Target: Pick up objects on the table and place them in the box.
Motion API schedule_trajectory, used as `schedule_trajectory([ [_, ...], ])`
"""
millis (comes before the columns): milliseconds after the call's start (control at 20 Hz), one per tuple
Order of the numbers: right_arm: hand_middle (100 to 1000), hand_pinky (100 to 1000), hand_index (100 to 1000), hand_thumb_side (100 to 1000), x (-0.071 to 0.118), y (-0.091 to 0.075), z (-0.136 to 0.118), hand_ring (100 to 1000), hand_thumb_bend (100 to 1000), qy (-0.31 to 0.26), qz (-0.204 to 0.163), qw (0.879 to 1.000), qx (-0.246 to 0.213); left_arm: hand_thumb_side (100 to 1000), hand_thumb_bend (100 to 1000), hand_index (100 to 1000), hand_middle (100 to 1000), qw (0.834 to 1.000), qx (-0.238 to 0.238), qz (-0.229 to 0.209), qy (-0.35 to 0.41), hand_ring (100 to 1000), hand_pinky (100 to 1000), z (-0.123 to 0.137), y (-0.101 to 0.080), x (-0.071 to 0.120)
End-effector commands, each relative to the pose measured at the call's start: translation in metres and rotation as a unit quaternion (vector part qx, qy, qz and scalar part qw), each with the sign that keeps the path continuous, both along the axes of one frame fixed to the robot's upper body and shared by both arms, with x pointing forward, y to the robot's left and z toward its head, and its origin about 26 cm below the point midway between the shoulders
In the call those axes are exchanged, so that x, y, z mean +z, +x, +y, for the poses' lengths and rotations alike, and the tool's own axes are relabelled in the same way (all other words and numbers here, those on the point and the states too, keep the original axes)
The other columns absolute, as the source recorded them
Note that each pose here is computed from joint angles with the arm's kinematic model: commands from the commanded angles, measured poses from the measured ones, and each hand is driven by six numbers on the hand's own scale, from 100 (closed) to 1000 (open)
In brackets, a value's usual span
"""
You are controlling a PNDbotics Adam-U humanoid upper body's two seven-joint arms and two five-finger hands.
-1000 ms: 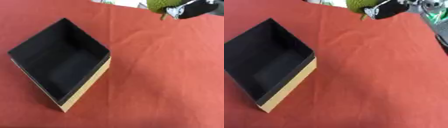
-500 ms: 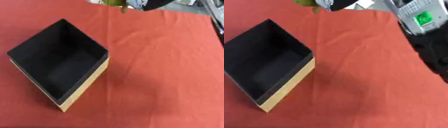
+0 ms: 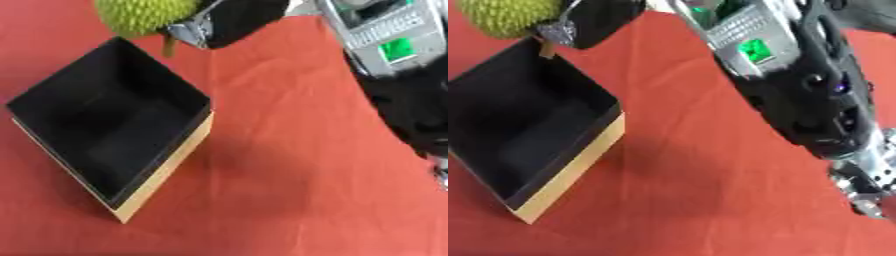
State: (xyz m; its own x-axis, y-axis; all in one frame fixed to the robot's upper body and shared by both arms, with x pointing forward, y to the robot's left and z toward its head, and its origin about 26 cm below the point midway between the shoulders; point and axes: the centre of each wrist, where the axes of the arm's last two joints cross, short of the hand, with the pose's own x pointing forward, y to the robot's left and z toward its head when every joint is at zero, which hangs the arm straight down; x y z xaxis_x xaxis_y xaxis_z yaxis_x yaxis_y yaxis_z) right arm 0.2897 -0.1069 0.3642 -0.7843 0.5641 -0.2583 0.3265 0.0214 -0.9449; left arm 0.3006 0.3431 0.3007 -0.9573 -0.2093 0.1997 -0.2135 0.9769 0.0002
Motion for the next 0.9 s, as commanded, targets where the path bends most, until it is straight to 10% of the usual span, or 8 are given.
schedule_trajectory([
  [50, 488, 634, 644, 116, -0.01, 0.015, 0.014, 584, 100, -0.006, 0.026, 1.0, -0.011, 100, 227, 681, 558, 1.0, 0.007, -0.022, 0.016, 559, 662, 0.001, -0.007, 0.014],
  [900, 531, 658, 683, 163, -0.084, 0.074, 0.054, 629, 143, -0.061, 0.117, 0.99, -0.041, 100, 203, 680, 556, 1.0, -0.008, -0.015, 0.016, 557, 664, -0.002, -0.007, 0.014],
])
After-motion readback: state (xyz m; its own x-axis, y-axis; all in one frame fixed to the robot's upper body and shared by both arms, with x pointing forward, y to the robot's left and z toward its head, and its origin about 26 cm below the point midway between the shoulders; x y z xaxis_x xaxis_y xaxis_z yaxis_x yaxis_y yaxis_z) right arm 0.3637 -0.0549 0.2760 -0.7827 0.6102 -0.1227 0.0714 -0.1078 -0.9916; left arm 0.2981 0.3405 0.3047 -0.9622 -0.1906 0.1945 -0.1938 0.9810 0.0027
